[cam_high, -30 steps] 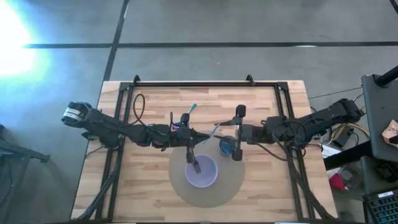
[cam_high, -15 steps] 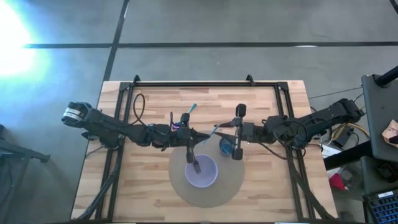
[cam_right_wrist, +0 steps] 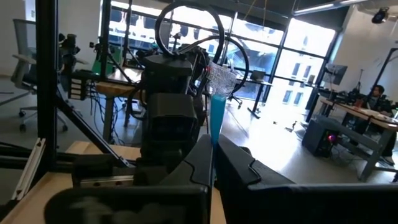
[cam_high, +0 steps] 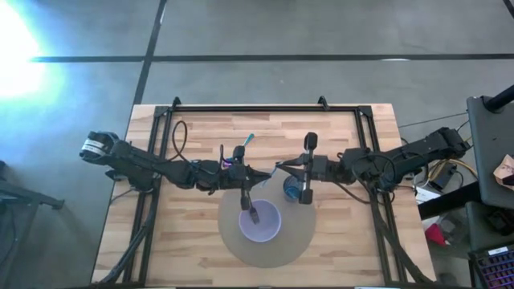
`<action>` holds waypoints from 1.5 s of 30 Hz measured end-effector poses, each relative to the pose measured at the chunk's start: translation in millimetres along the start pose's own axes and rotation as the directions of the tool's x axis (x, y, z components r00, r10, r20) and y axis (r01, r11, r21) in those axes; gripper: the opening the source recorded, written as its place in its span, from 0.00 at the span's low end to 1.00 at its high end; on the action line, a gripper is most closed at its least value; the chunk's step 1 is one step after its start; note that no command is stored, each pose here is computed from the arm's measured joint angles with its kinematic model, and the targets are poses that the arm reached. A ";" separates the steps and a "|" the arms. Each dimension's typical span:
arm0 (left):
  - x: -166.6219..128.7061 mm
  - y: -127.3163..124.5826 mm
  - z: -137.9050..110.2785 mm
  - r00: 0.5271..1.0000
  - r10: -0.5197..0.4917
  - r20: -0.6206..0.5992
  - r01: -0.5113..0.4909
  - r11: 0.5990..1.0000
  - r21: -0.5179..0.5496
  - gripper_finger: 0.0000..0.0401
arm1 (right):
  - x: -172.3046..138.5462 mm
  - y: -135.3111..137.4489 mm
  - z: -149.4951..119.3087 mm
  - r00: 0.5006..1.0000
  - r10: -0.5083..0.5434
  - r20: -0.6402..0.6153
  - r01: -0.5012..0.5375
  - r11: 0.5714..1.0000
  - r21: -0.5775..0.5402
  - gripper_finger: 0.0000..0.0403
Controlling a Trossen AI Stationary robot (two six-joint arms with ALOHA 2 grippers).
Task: Pick & Place Utensil
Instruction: Put the straw into the cup
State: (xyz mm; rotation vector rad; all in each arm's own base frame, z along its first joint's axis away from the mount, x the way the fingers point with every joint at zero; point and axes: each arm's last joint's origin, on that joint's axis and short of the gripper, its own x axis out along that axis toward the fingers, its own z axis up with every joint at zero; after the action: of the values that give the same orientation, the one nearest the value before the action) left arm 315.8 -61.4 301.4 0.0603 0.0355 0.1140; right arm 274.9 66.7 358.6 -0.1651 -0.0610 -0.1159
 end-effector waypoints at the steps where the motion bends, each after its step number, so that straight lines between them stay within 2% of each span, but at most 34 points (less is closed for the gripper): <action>1: 0.0 0.1 0.0 1.000 0.000 0.000 0.000 1.000 0.000 0.00 | -0.2 -0.1 0.1 1.000 0.000 0.000 0.000 1.000 0.000 0.02; 13: 0.0 0.1 -0.4 1.000 0.000 -0.004 0.000 1.000 0.005 0.03 | -3.5 -1.8 1.1 1.000 -0.003 -0.016 0.003 1.000 -0.007 0.02; 24: -0.8 0.2 -0.6 1.000 -0.001 -0.013 0.001 1.000 0.009 0.34 | -6.7 -4.1 4.6 1.000 -0.009 -0.005 0.009 1.000 -0.007 0.02; 28: -6.4 2.6 6.5 1.000 0.000 0.003 0.000 1.000 0.004 0.42 | -14.1 -8.3 11.0 1.000 -0.012 0.008 0.012 1.000 -0.012 0.02; 38: -30.8 12.3 24.9 1.000 0.010 -0.025 -0.010 1.000 0.008 0.44 | -57.2 -30.2 32.3 1.000 -0.009 -0.008 0.009 1.000 0.009 0.02; 45: -52.3 23.2 33.8 0.992 0.104 -0.077 -0.104 0.995 0.002 0.44 | -92.3 -47.6 44.0 1.000 -0.012 -0.004 0.013 0.991 0.135 0.02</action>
State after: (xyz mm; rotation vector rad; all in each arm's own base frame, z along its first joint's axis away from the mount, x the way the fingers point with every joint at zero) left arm 262.5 -46.4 338.3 0.0562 0.1094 0.2204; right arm 175.4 37.5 403.2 -0.0294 -0.0661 -0.1243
